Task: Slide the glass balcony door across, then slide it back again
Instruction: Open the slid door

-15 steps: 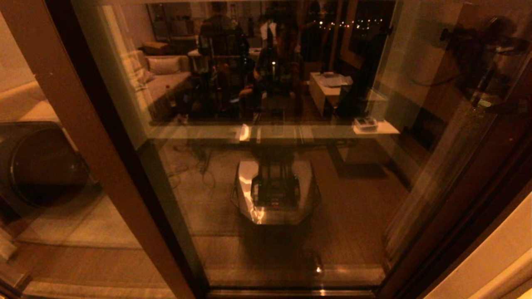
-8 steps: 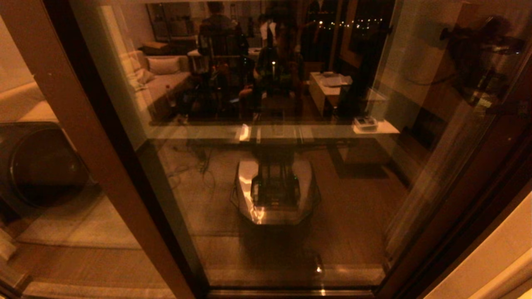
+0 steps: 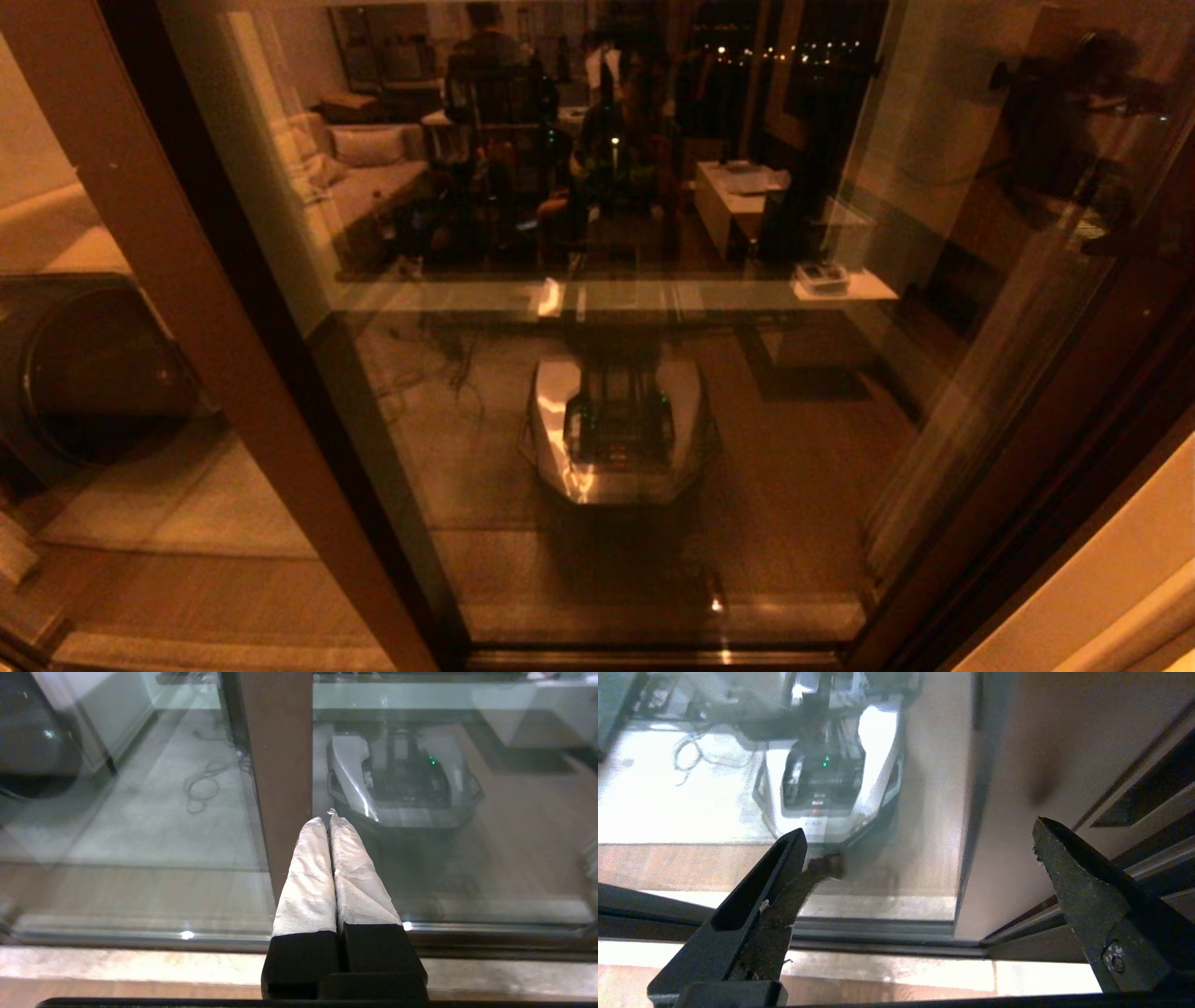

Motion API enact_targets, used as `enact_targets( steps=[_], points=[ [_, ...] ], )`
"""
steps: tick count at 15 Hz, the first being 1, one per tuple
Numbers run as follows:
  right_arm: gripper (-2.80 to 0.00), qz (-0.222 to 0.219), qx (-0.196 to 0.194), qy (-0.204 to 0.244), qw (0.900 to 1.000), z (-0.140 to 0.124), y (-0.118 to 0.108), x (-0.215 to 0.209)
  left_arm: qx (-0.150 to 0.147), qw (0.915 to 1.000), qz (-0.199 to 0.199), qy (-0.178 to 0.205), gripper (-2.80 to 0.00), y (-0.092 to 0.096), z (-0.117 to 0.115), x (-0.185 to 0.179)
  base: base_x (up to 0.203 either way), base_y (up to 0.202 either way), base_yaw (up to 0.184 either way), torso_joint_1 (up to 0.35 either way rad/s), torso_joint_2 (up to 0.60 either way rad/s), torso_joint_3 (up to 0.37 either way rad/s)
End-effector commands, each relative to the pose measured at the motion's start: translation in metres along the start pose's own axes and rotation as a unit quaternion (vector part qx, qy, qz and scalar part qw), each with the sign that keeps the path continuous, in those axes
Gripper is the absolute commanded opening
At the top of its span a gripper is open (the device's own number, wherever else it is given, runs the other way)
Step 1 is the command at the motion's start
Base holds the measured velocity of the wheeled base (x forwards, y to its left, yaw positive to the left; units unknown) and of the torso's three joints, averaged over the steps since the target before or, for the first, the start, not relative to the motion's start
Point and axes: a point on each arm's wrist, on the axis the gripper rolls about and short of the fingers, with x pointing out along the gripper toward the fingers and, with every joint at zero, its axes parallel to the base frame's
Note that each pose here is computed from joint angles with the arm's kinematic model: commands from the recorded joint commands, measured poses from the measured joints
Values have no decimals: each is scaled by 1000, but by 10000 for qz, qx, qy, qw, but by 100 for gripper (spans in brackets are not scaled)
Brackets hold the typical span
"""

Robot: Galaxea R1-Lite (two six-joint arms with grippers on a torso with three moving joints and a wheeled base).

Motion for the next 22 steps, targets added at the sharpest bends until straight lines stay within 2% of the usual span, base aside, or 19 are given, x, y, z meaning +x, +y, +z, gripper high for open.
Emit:
enact_targets(
  steps=[1,4,5,8,12,15,18,22],
  points=[
    [0,-36,-43,-58,10000,2,1,-5,0,10000,1,2,-280,0,0,0,0,0,0,0,0,0],
    [0,-262,-147,-271,9992,9,3,-30,0,10000,1,2,-280,0,0,0,0,0,0,0,0,0],
    [-280,-361,-242,-346,9985,10,5,-42,0,10000,1,2,-280,0,0,0,0,0,0,0,0,0],
    [-280,-715,-430,-618,9946,17,10,-77,0,10000,1,2,-280,0,0,0,0,0,0,0,0,0],
    [-280,-1329,-469,-814,9867,26,-4,-98,0,10000,1,2,-280,0,0,0,0,0,0,0,0,0],
    [-280,-1816,-394,-744,9798,29,-17,-90,0,10000,1,2,-280,0,0,0,0,0,0,0,0,0],
    [-280,-1853,-311,-721,9795,32,-27,-79,0,10000,1,2,-280,0,0,0,0,0,0,0,0,0],
    [-280,-2039,26,-718,9764,37,-36,-54,0,10000,1,2,-280,0,0,0,0,0,0,0,0,0]
  ],
)
